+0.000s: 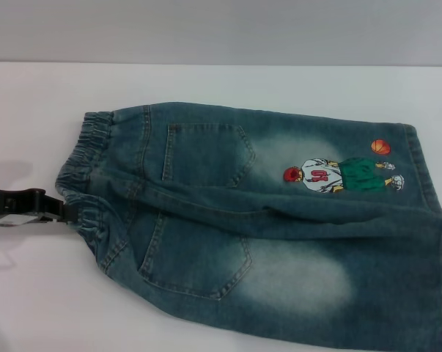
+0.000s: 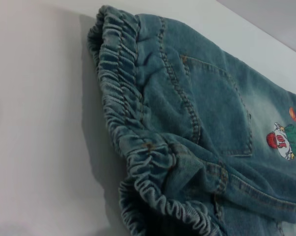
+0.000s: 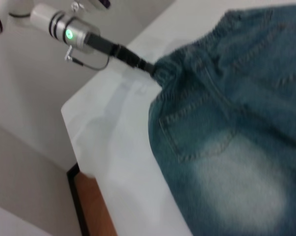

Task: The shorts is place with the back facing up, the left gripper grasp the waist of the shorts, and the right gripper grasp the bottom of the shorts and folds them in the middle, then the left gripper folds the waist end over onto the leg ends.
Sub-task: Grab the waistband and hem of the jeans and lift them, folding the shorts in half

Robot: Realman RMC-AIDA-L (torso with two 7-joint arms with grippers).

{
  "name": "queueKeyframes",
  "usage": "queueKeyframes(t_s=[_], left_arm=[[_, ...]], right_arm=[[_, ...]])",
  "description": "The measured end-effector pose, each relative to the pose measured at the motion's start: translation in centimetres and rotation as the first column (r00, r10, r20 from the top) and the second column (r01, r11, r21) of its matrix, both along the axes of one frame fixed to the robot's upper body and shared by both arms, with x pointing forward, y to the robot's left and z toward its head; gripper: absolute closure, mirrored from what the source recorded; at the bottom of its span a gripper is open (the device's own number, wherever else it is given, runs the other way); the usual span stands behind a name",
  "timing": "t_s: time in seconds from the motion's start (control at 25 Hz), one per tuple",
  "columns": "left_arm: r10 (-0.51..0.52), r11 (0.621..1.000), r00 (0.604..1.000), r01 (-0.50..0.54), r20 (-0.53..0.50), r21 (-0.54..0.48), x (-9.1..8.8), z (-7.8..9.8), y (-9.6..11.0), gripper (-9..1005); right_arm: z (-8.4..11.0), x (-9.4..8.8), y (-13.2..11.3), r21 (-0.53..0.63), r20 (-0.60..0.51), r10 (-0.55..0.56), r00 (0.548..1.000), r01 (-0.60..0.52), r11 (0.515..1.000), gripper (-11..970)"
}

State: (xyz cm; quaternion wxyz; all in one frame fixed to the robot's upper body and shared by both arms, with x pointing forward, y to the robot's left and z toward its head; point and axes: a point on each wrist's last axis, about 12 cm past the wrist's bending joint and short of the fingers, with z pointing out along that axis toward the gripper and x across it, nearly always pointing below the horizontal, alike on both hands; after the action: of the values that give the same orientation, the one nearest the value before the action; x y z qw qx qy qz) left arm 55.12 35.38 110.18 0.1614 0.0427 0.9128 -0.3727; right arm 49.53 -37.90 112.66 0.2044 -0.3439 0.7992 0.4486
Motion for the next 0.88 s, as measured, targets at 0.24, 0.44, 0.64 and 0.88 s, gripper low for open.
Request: queueKeyframes(t_s=[0.24,0.44,0.64,0.88], left_arm=[[-0.001,1.000,1.000,0.001,0.001,0.001,0.0,0.0,0.0,955],[-0.003,1.000,1.000,0.003,0.001,-0.003,0.0,-0.1,-0.2,955],[-0.010,1.000,1.000,0.010,-0.001,-0.006,0.0,-0.2,-0.6,955],[-0.014,1.000,1.000,0.014,-0.002,-0.006,0.0,-0.3,-0.7,955]], right_arm=[[-1.0,-1.0,-0.3,-0.037,-0.058,0.005,0.998,-0.007,0.999,401],[-1.8,-1.8,-0.4,-0.057,-0.095,0.002,0.995,-0.007,0.998,401],[-2.2,-2.4,-0.8,-0.077,-0.120,-0.007,0.993,-0.003,0.997,401],[-2.5,-2.6,-1.0,-0.103,-0.136,-0.015,0.991,0.001,0.995,401]])
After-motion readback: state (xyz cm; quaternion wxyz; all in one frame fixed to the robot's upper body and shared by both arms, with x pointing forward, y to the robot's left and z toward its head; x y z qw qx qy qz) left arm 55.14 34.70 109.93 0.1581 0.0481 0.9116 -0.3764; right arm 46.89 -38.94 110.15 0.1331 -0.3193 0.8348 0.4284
